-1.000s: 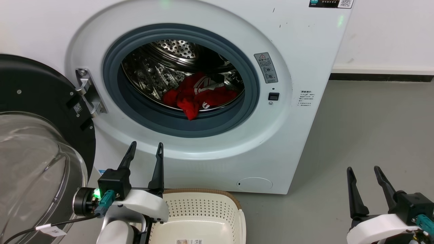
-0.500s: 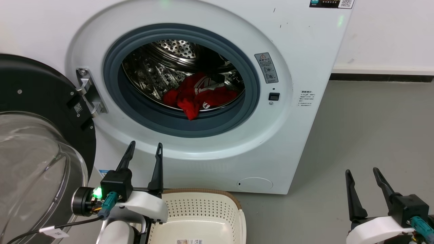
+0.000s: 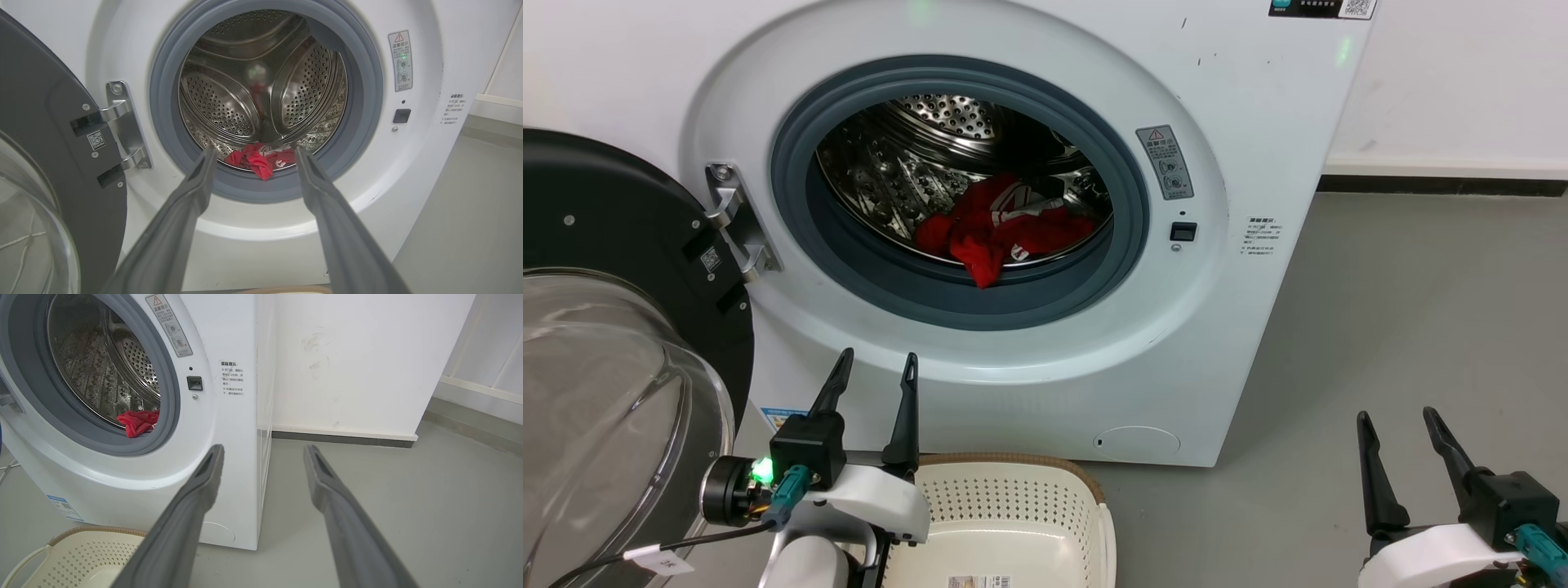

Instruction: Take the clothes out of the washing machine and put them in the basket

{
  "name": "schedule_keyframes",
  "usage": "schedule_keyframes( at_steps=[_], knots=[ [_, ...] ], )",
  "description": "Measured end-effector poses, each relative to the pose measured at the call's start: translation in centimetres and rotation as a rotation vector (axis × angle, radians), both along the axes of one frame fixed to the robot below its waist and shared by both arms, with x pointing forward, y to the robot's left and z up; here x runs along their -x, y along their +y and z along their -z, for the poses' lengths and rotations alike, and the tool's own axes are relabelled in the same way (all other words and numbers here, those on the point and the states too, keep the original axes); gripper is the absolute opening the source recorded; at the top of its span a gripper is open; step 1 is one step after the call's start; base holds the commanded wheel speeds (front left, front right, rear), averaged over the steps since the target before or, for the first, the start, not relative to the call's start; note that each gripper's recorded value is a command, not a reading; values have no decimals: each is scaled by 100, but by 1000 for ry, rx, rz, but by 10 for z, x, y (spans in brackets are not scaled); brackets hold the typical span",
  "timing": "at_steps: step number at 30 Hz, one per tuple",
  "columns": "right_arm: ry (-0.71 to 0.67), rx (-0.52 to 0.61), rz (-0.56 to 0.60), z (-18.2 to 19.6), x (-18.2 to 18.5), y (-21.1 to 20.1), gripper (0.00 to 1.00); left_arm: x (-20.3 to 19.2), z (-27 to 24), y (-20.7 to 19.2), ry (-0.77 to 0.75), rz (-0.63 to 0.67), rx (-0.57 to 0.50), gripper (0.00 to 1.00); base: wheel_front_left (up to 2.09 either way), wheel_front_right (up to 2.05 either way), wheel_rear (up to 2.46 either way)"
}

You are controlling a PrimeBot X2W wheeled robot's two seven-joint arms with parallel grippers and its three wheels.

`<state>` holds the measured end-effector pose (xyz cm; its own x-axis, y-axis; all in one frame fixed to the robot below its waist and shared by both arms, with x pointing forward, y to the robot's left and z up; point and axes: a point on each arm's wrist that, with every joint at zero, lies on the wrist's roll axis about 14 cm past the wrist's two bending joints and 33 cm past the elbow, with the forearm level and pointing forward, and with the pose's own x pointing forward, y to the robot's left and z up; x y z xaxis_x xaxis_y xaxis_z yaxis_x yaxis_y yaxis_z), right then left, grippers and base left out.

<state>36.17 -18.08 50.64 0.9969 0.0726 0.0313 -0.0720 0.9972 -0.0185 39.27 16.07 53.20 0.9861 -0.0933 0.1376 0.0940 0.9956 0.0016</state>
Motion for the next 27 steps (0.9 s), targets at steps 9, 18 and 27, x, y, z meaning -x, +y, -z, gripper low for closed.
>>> schedule_keyframes(
  at_steps=[9, 18, 27],
  knots=[
    [6, -4, 2, 2, 0, 0, 100, 0, 4, -1, 12, 0, -5, 100, 0, 0, 0],
    [9, -1, 2, 2, -9, -1, 100, -17, 5, -2, 17, -14, -4, 100, 0, 0, 0],
    [-2, 4, 9, 2, -36, -3, 100, -73, 9, -10, 27, -12, -2, 100, 0, 0, 0]
  ],
)
